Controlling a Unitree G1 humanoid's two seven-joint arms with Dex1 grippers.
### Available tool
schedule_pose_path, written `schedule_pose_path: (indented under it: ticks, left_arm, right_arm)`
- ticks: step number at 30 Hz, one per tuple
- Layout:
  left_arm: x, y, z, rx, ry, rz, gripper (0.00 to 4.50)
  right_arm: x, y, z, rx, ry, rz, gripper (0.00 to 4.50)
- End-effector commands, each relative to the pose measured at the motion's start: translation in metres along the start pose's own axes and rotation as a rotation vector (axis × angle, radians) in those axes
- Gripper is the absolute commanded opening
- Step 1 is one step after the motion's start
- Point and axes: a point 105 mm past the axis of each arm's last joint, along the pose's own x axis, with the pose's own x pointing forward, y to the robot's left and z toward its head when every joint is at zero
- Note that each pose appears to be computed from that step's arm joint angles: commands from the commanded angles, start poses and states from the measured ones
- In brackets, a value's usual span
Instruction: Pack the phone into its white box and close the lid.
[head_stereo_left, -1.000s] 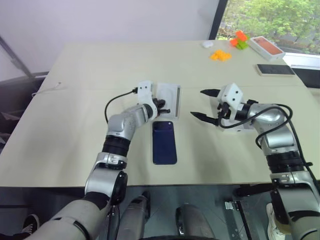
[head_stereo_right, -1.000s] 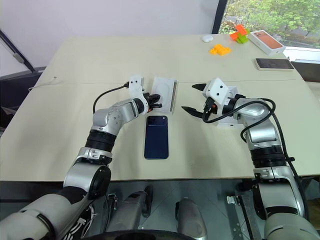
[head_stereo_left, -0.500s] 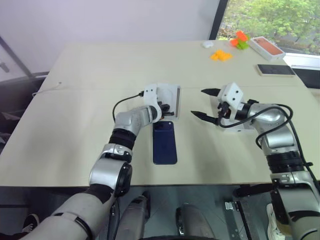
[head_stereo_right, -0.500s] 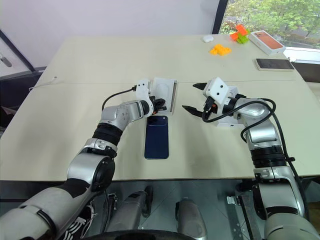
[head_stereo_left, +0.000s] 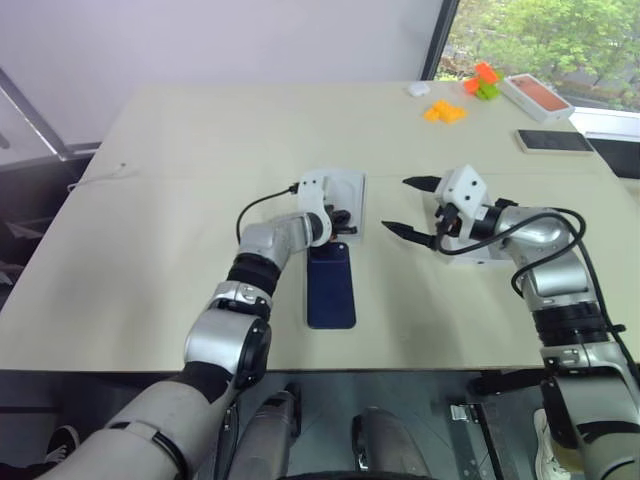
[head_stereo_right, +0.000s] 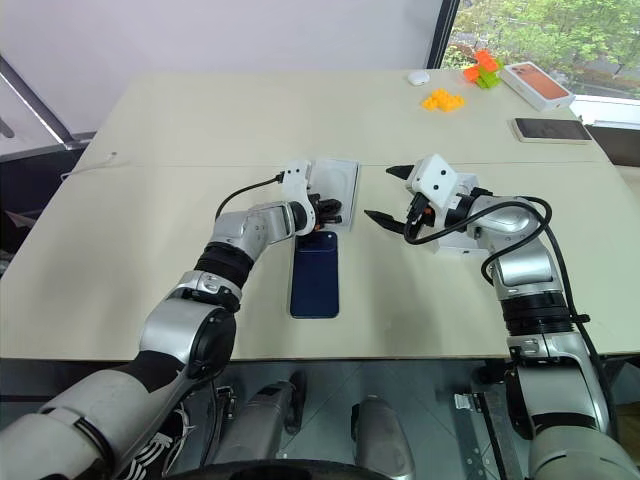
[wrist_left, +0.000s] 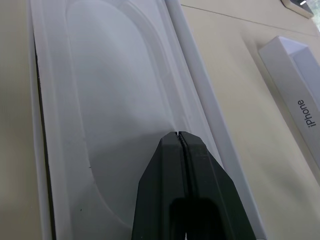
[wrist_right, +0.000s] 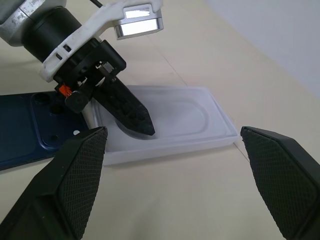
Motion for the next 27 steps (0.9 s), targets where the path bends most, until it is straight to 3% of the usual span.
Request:
schedule_pose_path:
  ticks: [1,21,27]
  left_arm:
    - [-0.002,-0.002,0.014,0.007,-0.043,-0.007,0.05]
    - [-0.044,0.001,0.036,0.116,-0.156,0.014,0.05]
    - [-0.038,0.022,0.017,0.086,-0.111,0.097,0.05]
  right_arm:
    - [-0.002,-0.008,0.018,-0.053,-0.046,-0.026,4.50]
    - [0.000,-0.009,0.019,-0.055,-0.053,-0.021,4.50]
    - [0.001,-0.008,0.019,-0.053,-0.057,-0.018,4.50]
